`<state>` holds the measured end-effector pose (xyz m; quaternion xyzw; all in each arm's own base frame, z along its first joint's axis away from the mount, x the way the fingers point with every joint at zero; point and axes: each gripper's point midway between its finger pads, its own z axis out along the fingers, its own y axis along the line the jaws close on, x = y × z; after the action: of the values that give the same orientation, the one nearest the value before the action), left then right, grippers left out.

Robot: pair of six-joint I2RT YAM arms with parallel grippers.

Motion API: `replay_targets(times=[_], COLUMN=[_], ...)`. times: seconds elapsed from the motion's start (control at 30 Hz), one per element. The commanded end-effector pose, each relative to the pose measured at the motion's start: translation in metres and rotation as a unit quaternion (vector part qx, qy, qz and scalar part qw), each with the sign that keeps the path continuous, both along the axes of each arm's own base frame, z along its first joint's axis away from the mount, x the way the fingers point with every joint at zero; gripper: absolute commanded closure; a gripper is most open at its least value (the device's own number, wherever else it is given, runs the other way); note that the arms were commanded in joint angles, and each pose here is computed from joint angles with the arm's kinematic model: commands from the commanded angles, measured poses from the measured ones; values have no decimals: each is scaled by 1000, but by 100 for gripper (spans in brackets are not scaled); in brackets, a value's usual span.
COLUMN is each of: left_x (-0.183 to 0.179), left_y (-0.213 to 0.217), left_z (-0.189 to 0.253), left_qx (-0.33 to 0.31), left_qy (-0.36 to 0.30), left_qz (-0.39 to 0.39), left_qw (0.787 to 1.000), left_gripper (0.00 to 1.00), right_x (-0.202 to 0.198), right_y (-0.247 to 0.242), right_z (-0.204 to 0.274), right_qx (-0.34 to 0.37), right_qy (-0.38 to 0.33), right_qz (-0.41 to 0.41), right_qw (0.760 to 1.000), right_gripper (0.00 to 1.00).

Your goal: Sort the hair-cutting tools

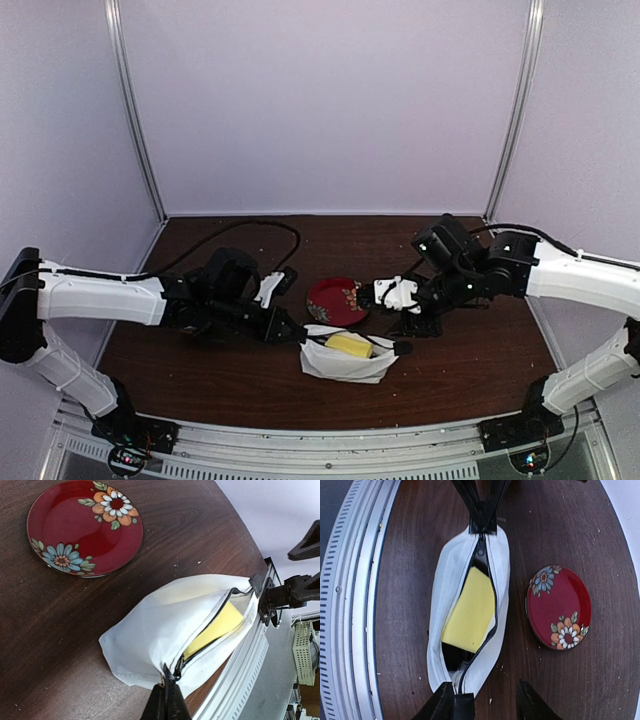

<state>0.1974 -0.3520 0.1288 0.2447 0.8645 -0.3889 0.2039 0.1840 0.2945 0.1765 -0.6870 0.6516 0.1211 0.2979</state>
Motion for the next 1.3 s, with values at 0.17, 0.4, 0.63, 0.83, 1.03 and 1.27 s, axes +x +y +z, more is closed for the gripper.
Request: replay_targets(times=[0.17,0.4,0.63,0.83,1.03,1.27], left_x=[0,-6,-13,-15,-14,-14], left_y=[-12,-13,-12,-13,-15,-18], left_z=[16,26,24,18,16,13], left_qx=[-66,-113,-134,-131,-124,-122], left_qy=[-9,5,9,14,16,21], left_qz=[5,9,-3,-9,-13,-15], left_qw=[998,994,991,991,992,992], left_gripper=[100,100,100,100,100,100], right_x=[-5,8,42,52,26,32], right_y=[48,52,38,38,45,46], right_z=[-30,-66,-89,-87,-59,-79], right_qx=[-12,-64,-125,-137,-109,-123], right_qy=[177,195,122,104,150,143], right_qz=[-23,-54,-124,-143,-84,-90], right_qw=[984,977,977,975,979,978], right_gripper=[55,52,51,67,80,87])
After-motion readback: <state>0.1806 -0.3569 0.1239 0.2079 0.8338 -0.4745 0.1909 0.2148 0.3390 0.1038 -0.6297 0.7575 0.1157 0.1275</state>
